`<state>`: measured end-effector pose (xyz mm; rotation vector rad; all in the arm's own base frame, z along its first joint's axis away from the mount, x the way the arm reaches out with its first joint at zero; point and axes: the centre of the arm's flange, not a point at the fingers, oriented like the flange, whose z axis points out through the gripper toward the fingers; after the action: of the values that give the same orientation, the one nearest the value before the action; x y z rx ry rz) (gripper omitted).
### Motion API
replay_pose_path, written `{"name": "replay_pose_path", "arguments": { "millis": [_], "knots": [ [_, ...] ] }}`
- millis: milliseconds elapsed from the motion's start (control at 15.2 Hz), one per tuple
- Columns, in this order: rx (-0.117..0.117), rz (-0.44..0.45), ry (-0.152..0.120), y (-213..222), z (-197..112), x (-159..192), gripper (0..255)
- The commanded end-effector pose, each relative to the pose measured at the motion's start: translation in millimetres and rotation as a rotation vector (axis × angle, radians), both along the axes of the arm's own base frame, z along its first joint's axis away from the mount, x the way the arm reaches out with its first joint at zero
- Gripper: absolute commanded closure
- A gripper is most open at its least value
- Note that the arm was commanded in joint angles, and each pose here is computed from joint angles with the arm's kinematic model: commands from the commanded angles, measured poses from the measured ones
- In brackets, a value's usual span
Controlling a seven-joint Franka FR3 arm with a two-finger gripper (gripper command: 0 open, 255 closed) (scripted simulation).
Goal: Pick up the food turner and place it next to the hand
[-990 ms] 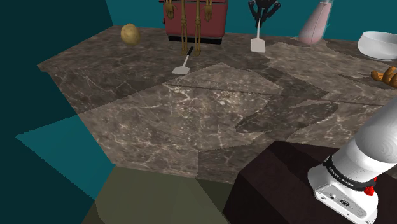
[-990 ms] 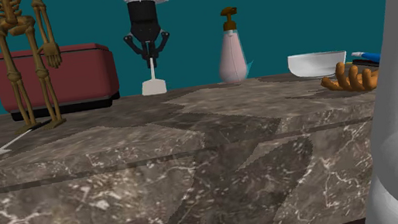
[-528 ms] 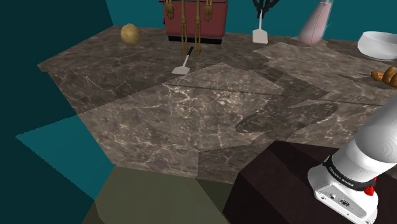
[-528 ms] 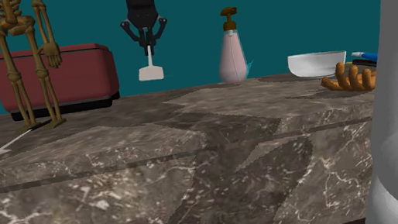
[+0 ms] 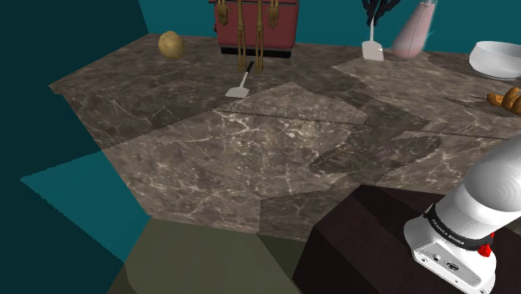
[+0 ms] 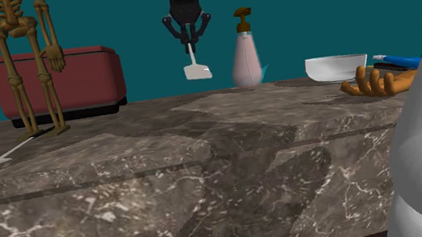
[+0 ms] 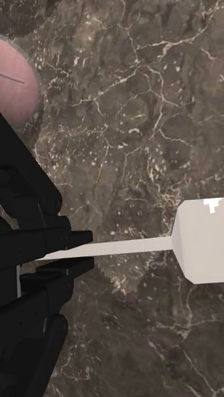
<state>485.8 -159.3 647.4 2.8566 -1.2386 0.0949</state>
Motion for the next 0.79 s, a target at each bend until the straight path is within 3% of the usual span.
{"name": "replay_pose_path", "arguments": {
  "millis": [0, 726],
  "knots": [
    [0.001, 0.001, 0.000, -15, 0, -24, 255],
    [0.001, 0.001, 0.000, -93, 0, -146, 255]
  ]
}}
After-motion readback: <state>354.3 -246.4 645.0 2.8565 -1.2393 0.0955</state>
